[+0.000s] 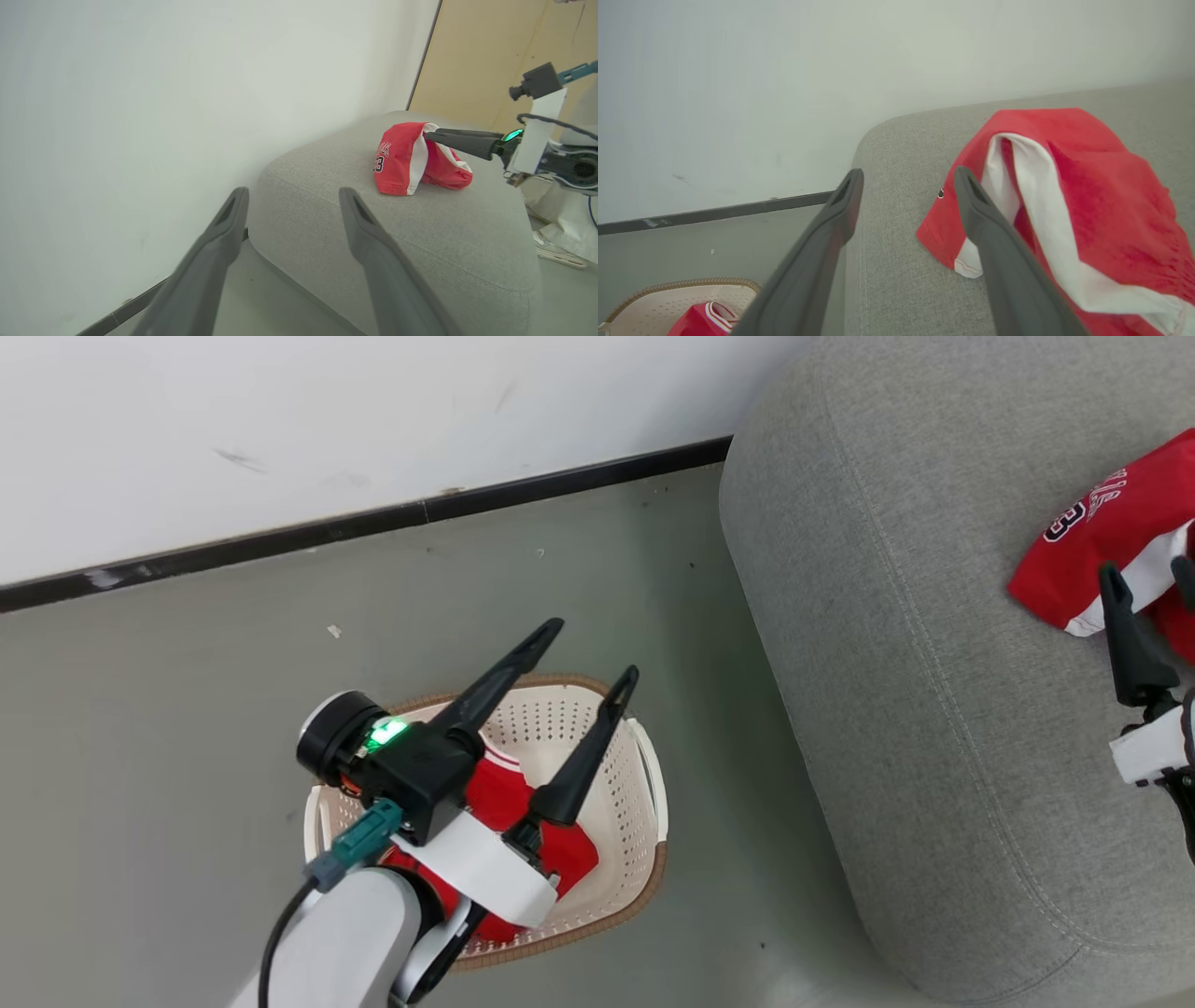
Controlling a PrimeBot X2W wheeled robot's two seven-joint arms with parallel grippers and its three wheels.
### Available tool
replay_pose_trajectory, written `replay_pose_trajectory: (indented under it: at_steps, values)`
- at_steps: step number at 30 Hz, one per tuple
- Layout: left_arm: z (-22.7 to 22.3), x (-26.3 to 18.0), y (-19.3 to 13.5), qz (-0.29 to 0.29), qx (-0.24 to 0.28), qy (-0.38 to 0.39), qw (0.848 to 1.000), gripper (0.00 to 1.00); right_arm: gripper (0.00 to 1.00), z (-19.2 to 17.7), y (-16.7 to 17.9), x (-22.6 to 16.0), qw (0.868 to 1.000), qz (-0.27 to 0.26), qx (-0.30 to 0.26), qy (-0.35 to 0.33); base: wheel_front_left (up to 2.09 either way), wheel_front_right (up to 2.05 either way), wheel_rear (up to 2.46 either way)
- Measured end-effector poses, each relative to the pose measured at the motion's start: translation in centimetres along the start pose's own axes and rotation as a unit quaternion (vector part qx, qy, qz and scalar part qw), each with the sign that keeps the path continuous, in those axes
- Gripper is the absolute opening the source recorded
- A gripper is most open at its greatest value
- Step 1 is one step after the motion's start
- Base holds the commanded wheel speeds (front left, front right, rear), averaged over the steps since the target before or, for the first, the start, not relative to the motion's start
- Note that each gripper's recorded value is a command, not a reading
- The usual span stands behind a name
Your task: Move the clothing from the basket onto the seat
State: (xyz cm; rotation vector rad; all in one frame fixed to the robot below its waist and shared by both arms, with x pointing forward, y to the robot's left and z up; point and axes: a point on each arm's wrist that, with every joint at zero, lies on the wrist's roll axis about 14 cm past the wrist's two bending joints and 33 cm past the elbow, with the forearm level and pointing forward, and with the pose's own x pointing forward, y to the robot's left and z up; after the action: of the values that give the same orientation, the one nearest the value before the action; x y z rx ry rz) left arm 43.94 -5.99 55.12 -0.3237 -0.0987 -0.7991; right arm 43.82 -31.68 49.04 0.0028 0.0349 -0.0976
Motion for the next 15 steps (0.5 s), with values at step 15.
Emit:
replay_pose_trajectory:
  at_steps: [15]
  values:
    - [2.8,-4.6,7.2,0.161,0.033,-0.045,0.985,1.0,1.0,7.3,5.1,-0.2,0.992,0.055,-0.027,-0.114,0.0,0.0,0.0]
